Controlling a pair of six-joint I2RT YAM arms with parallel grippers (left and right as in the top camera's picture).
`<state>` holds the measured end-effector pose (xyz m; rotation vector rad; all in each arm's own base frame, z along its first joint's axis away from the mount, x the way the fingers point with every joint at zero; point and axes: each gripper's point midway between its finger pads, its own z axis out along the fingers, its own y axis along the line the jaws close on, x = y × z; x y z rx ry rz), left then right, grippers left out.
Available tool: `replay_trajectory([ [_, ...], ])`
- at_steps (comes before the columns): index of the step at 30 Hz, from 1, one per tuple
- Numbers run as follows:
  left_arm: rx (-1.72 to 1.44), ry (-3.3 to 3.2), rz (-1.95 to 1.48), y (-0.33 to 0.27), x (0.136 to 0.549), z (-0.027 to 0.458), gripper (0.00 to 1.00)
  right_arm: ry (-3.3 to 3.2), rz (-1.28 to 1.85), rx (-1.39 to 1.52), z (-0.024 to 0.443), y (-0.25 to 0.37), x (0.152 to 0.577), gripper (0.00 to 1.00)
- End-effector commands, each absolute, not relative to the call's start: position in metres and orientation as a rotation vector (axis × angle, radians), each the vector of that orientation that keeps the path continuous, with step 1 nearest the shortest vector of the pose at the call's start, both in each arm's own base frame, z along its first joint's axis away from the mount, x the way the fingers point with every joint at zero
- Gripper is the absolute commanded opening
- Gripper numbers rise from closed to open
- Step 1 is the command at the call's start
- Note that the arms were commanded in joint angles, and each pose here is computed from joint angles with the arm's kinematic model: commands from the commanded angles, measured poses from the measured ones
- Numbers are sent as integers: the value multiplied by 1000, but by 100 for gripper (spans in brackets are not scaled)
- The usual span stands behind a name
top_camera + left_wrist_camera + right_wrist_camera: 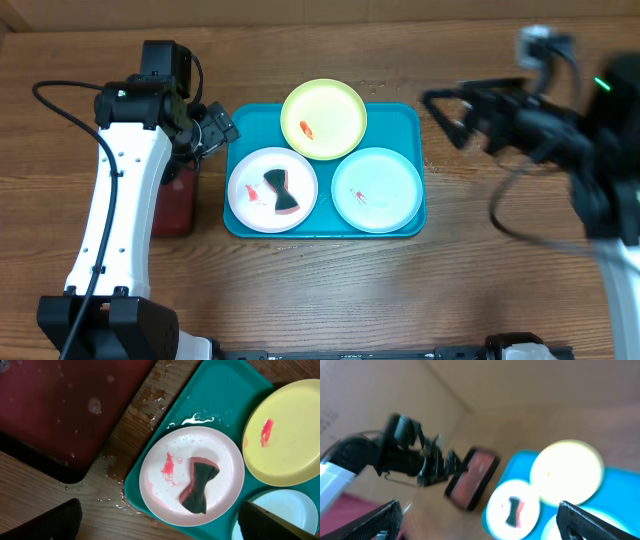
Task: Clean dirty plates on tray and stack at the side
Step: 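Reach the right gripper to the white plate rim and grip it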
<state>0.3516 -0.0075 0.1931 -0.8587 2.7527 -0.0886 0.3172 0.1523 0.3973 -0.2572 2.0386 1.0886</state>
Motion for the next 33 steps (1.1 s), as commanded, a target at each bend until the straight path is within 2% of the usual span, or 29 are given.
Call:
replay_trajectory([
  [1, -846, 2757, -75, -6, 353, 192, 100, 2234, 984, -190, 360, 181, 339, 99],
  [6, -846, 2757, -76, -6, 353, 192, 100, 2552, 636, -185, 282, 215, 358, 100],
  [13, -847, 2757, -77, -6, 353, 192, 100, 2574, 637, -318, 223, 284, 389, 99],
  [19, -847, 2763, -74, -6, 351, 192, 100, 2671, 587, -372, 149, 315, 401, 78],
  [20, -849, 2770, -70, -6, 349, 191, 100, 2686, 578, -381, 138, 317, 402, 66],
  [21, -852, 2778, -66, -6, 347, 191, 100, 2703, 562, -397, 126, 318, 403, 57],
  [22, -852, 2781, -65, -6, 347, 190, 100, 2717, 552, -409, 117, 319, 404, 54],
  [26, -830, 2792, -63, -6, 346, 190, 100, 2783, 515, -429, 83, 321, 400, 53],
  [33, -741, 2863, -143, -18, 342, 172, 100, 2860, 480, -499, 39, 323, 393, 43],
])
